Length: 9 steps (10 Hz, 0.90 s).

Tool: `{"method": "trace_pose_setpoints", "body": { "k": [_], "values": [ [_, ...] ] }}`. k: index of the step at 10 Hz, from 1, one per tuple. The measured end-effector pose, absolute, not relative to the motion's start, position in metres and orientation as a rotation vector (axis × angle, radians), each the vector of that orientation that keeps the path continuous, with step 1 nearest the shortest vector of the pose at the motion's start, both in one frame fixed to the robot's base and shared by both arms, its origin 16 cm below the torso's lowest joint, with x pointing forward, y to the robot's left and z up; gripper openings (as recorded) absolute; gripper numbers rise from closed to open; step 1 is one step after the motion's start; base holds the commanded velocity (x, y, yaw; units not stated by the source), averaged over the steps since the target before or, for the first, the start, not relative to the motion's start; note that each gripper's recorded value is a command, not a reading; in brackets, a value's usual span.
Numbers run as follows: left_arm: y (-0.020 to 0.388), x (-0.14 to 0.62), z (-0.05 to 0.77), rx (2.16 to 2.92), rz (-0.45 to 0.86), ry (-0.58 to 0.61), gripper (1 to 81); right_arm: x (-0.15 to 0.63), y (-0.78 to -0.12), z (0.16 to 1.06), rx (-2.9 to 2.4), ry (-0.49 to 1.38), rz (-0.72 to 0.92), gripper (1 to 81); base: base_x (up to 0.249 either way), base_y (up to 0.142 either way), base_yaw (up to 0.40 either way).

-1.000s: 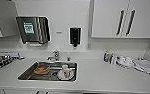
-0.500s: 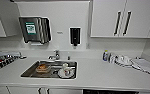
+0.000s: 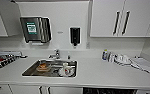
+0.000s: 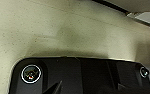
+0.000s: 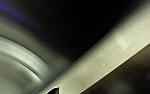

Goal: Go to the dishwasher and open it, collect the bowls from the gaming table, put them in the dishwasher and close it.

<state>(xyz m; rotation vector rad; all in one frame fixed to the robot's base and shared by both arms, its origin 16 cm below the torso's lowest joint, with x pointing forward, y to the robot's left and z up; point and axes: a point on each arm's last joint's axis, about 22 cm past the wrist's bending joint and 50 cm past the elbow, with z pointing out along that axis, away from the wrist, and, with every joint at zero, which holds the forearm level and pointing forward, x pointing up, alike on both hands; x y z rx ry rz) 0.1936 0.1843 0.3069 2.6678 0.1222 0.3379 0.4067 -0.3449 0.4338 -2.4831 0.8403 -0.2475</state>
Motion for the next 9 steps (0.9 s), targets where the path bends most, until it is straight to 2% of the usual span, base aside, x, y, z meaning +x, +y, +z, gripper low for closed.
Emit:
{"method": "trace_pose_setpoints", "body": {
  "k": [9],
  "values": [
    [0.184,0.198,0.307,2.666,0.346,0.12,81.1,0.401,-0.342,0.424,-2.494,0.823,-0.271,81.1,0.0,0.0,0.0]
  ]
}}
